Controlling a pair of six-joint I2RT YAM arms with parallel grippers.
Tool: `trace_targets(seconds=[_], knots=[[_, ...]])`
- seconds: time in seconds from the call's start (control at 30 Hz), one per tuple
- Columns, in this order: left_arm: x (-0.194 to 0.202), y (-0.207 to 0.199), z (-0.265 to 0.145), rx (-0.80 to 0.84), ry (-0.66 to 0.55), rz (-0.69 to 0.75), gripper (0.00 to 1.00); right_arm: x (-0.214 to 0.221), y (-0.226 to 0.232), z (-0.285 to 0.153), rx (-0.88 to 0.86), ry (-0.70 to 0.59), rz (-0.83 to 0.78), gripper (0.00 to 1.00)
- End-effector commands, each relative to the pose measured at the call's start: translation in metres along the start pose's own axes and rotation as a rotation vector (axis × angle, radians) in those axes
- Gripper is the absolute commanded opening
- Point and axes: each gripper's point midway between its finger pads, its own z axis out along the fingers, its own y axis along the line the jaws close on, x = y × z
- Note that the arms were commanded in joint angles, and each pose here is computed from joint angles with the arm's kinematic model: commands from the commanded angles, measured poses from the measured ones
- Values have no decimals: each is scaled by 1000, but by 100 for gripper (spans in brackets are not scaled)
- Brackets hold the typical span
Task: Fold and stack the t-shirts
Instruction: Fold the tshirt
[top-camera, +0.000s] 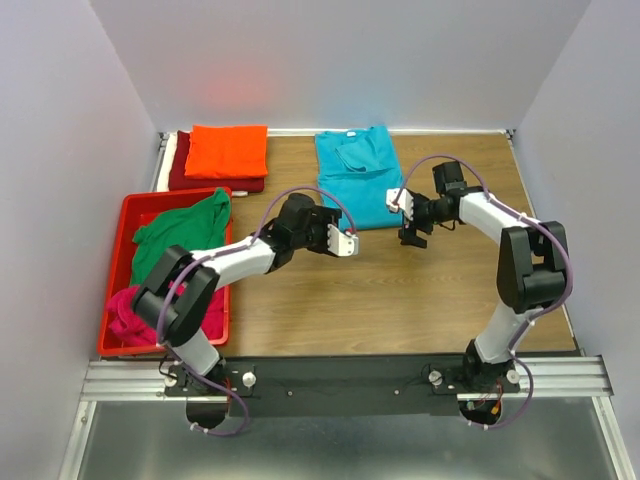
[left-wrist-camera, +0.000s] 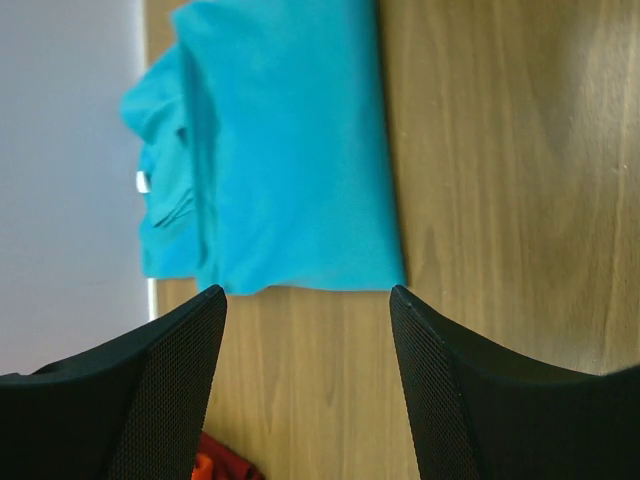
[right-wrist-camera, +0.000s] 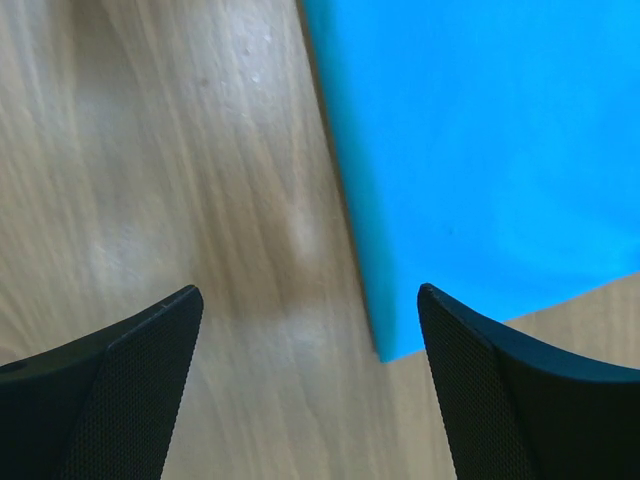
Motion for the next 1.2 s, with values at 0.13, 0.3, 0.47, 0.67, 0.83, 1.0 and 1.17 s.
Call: trace_targets(seconds=[0.13,0.3,0.47,0.67,0.83,1.0,1.17], knots=[[11,-9,34,87,50,60,73,15,-40,10,84,93,-149,90],[27,-26,50,162,101,42,71,26,-47,25,86,129,-131,87],[39,-36,57,202,148,25,71,26,-58,30,107,138,-119,84],[58,-55,63,240,208,-5,70,33,-61,38,112,165,-102,79],[67,-55,71,240,253,-36,61,38,-56,42,101,185,-95,67],[74,-57,77,252,286,-58,39,43,-49,44,89,201,-77,47],[70,-57,79,261,270,-76,4,41,-38,42,66,193,-50,19]])
